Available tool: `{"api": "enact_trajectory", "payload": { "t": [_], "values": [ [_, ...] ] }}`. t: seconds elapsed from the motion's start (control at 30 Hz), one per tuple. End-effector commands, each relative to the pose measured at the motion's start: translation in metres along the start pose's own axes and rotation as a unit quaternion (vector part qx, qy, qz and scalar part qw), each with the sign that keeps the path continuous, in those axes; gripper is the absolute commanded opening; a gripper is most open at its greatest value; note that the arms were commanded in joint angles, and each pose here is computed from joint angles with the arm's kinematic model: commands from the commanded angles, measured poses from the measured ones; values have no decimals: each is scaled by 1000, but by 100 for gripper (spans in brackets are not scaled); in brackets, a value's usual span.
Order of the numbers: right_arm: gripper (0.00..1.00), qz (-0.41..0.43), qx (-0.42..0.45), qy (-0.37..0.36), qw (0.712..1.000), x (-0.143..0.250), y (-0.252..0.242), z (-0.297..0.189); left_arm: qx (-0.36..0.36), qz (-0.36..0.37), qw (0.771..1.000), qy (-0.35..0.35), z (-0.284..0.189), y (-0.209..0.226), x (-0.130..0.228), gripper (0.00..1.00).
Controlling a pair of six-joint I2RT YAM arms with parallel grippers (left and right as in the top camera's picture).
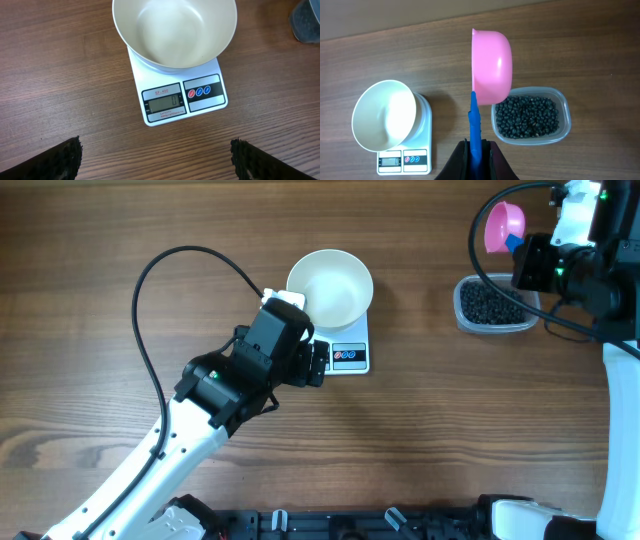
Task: Scoop item into bowl and weigh 150g on scale
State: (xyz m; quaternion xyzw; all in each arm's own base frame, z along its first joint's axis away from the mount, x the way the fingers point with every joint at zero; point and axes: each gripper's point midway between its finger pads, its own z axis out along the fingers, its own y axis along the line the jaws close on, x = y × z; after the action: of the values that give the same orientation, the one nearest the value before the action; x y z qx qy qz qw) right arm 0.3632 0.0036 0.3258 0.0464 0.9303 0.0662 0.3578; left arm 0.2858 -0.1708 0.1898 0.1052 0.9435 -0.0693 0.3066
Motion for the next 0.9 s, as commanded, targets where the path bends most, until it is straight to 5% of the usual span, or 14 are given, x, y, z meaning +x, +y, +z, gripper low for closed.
{"api": "enact_trajectory", "payload": {
  "t": [0.0, 0.87],
  "values": [
    [4, -11, 9, -17, 1000, -6, -2, -9, 7, 6, 1000, -6, -3, -4, -5, 100],
    [4, -28, 12, -90, 995, -52, -5, 10, 8, 6, 1000, -6, -3, -4, -5, 100]
  ]
}}
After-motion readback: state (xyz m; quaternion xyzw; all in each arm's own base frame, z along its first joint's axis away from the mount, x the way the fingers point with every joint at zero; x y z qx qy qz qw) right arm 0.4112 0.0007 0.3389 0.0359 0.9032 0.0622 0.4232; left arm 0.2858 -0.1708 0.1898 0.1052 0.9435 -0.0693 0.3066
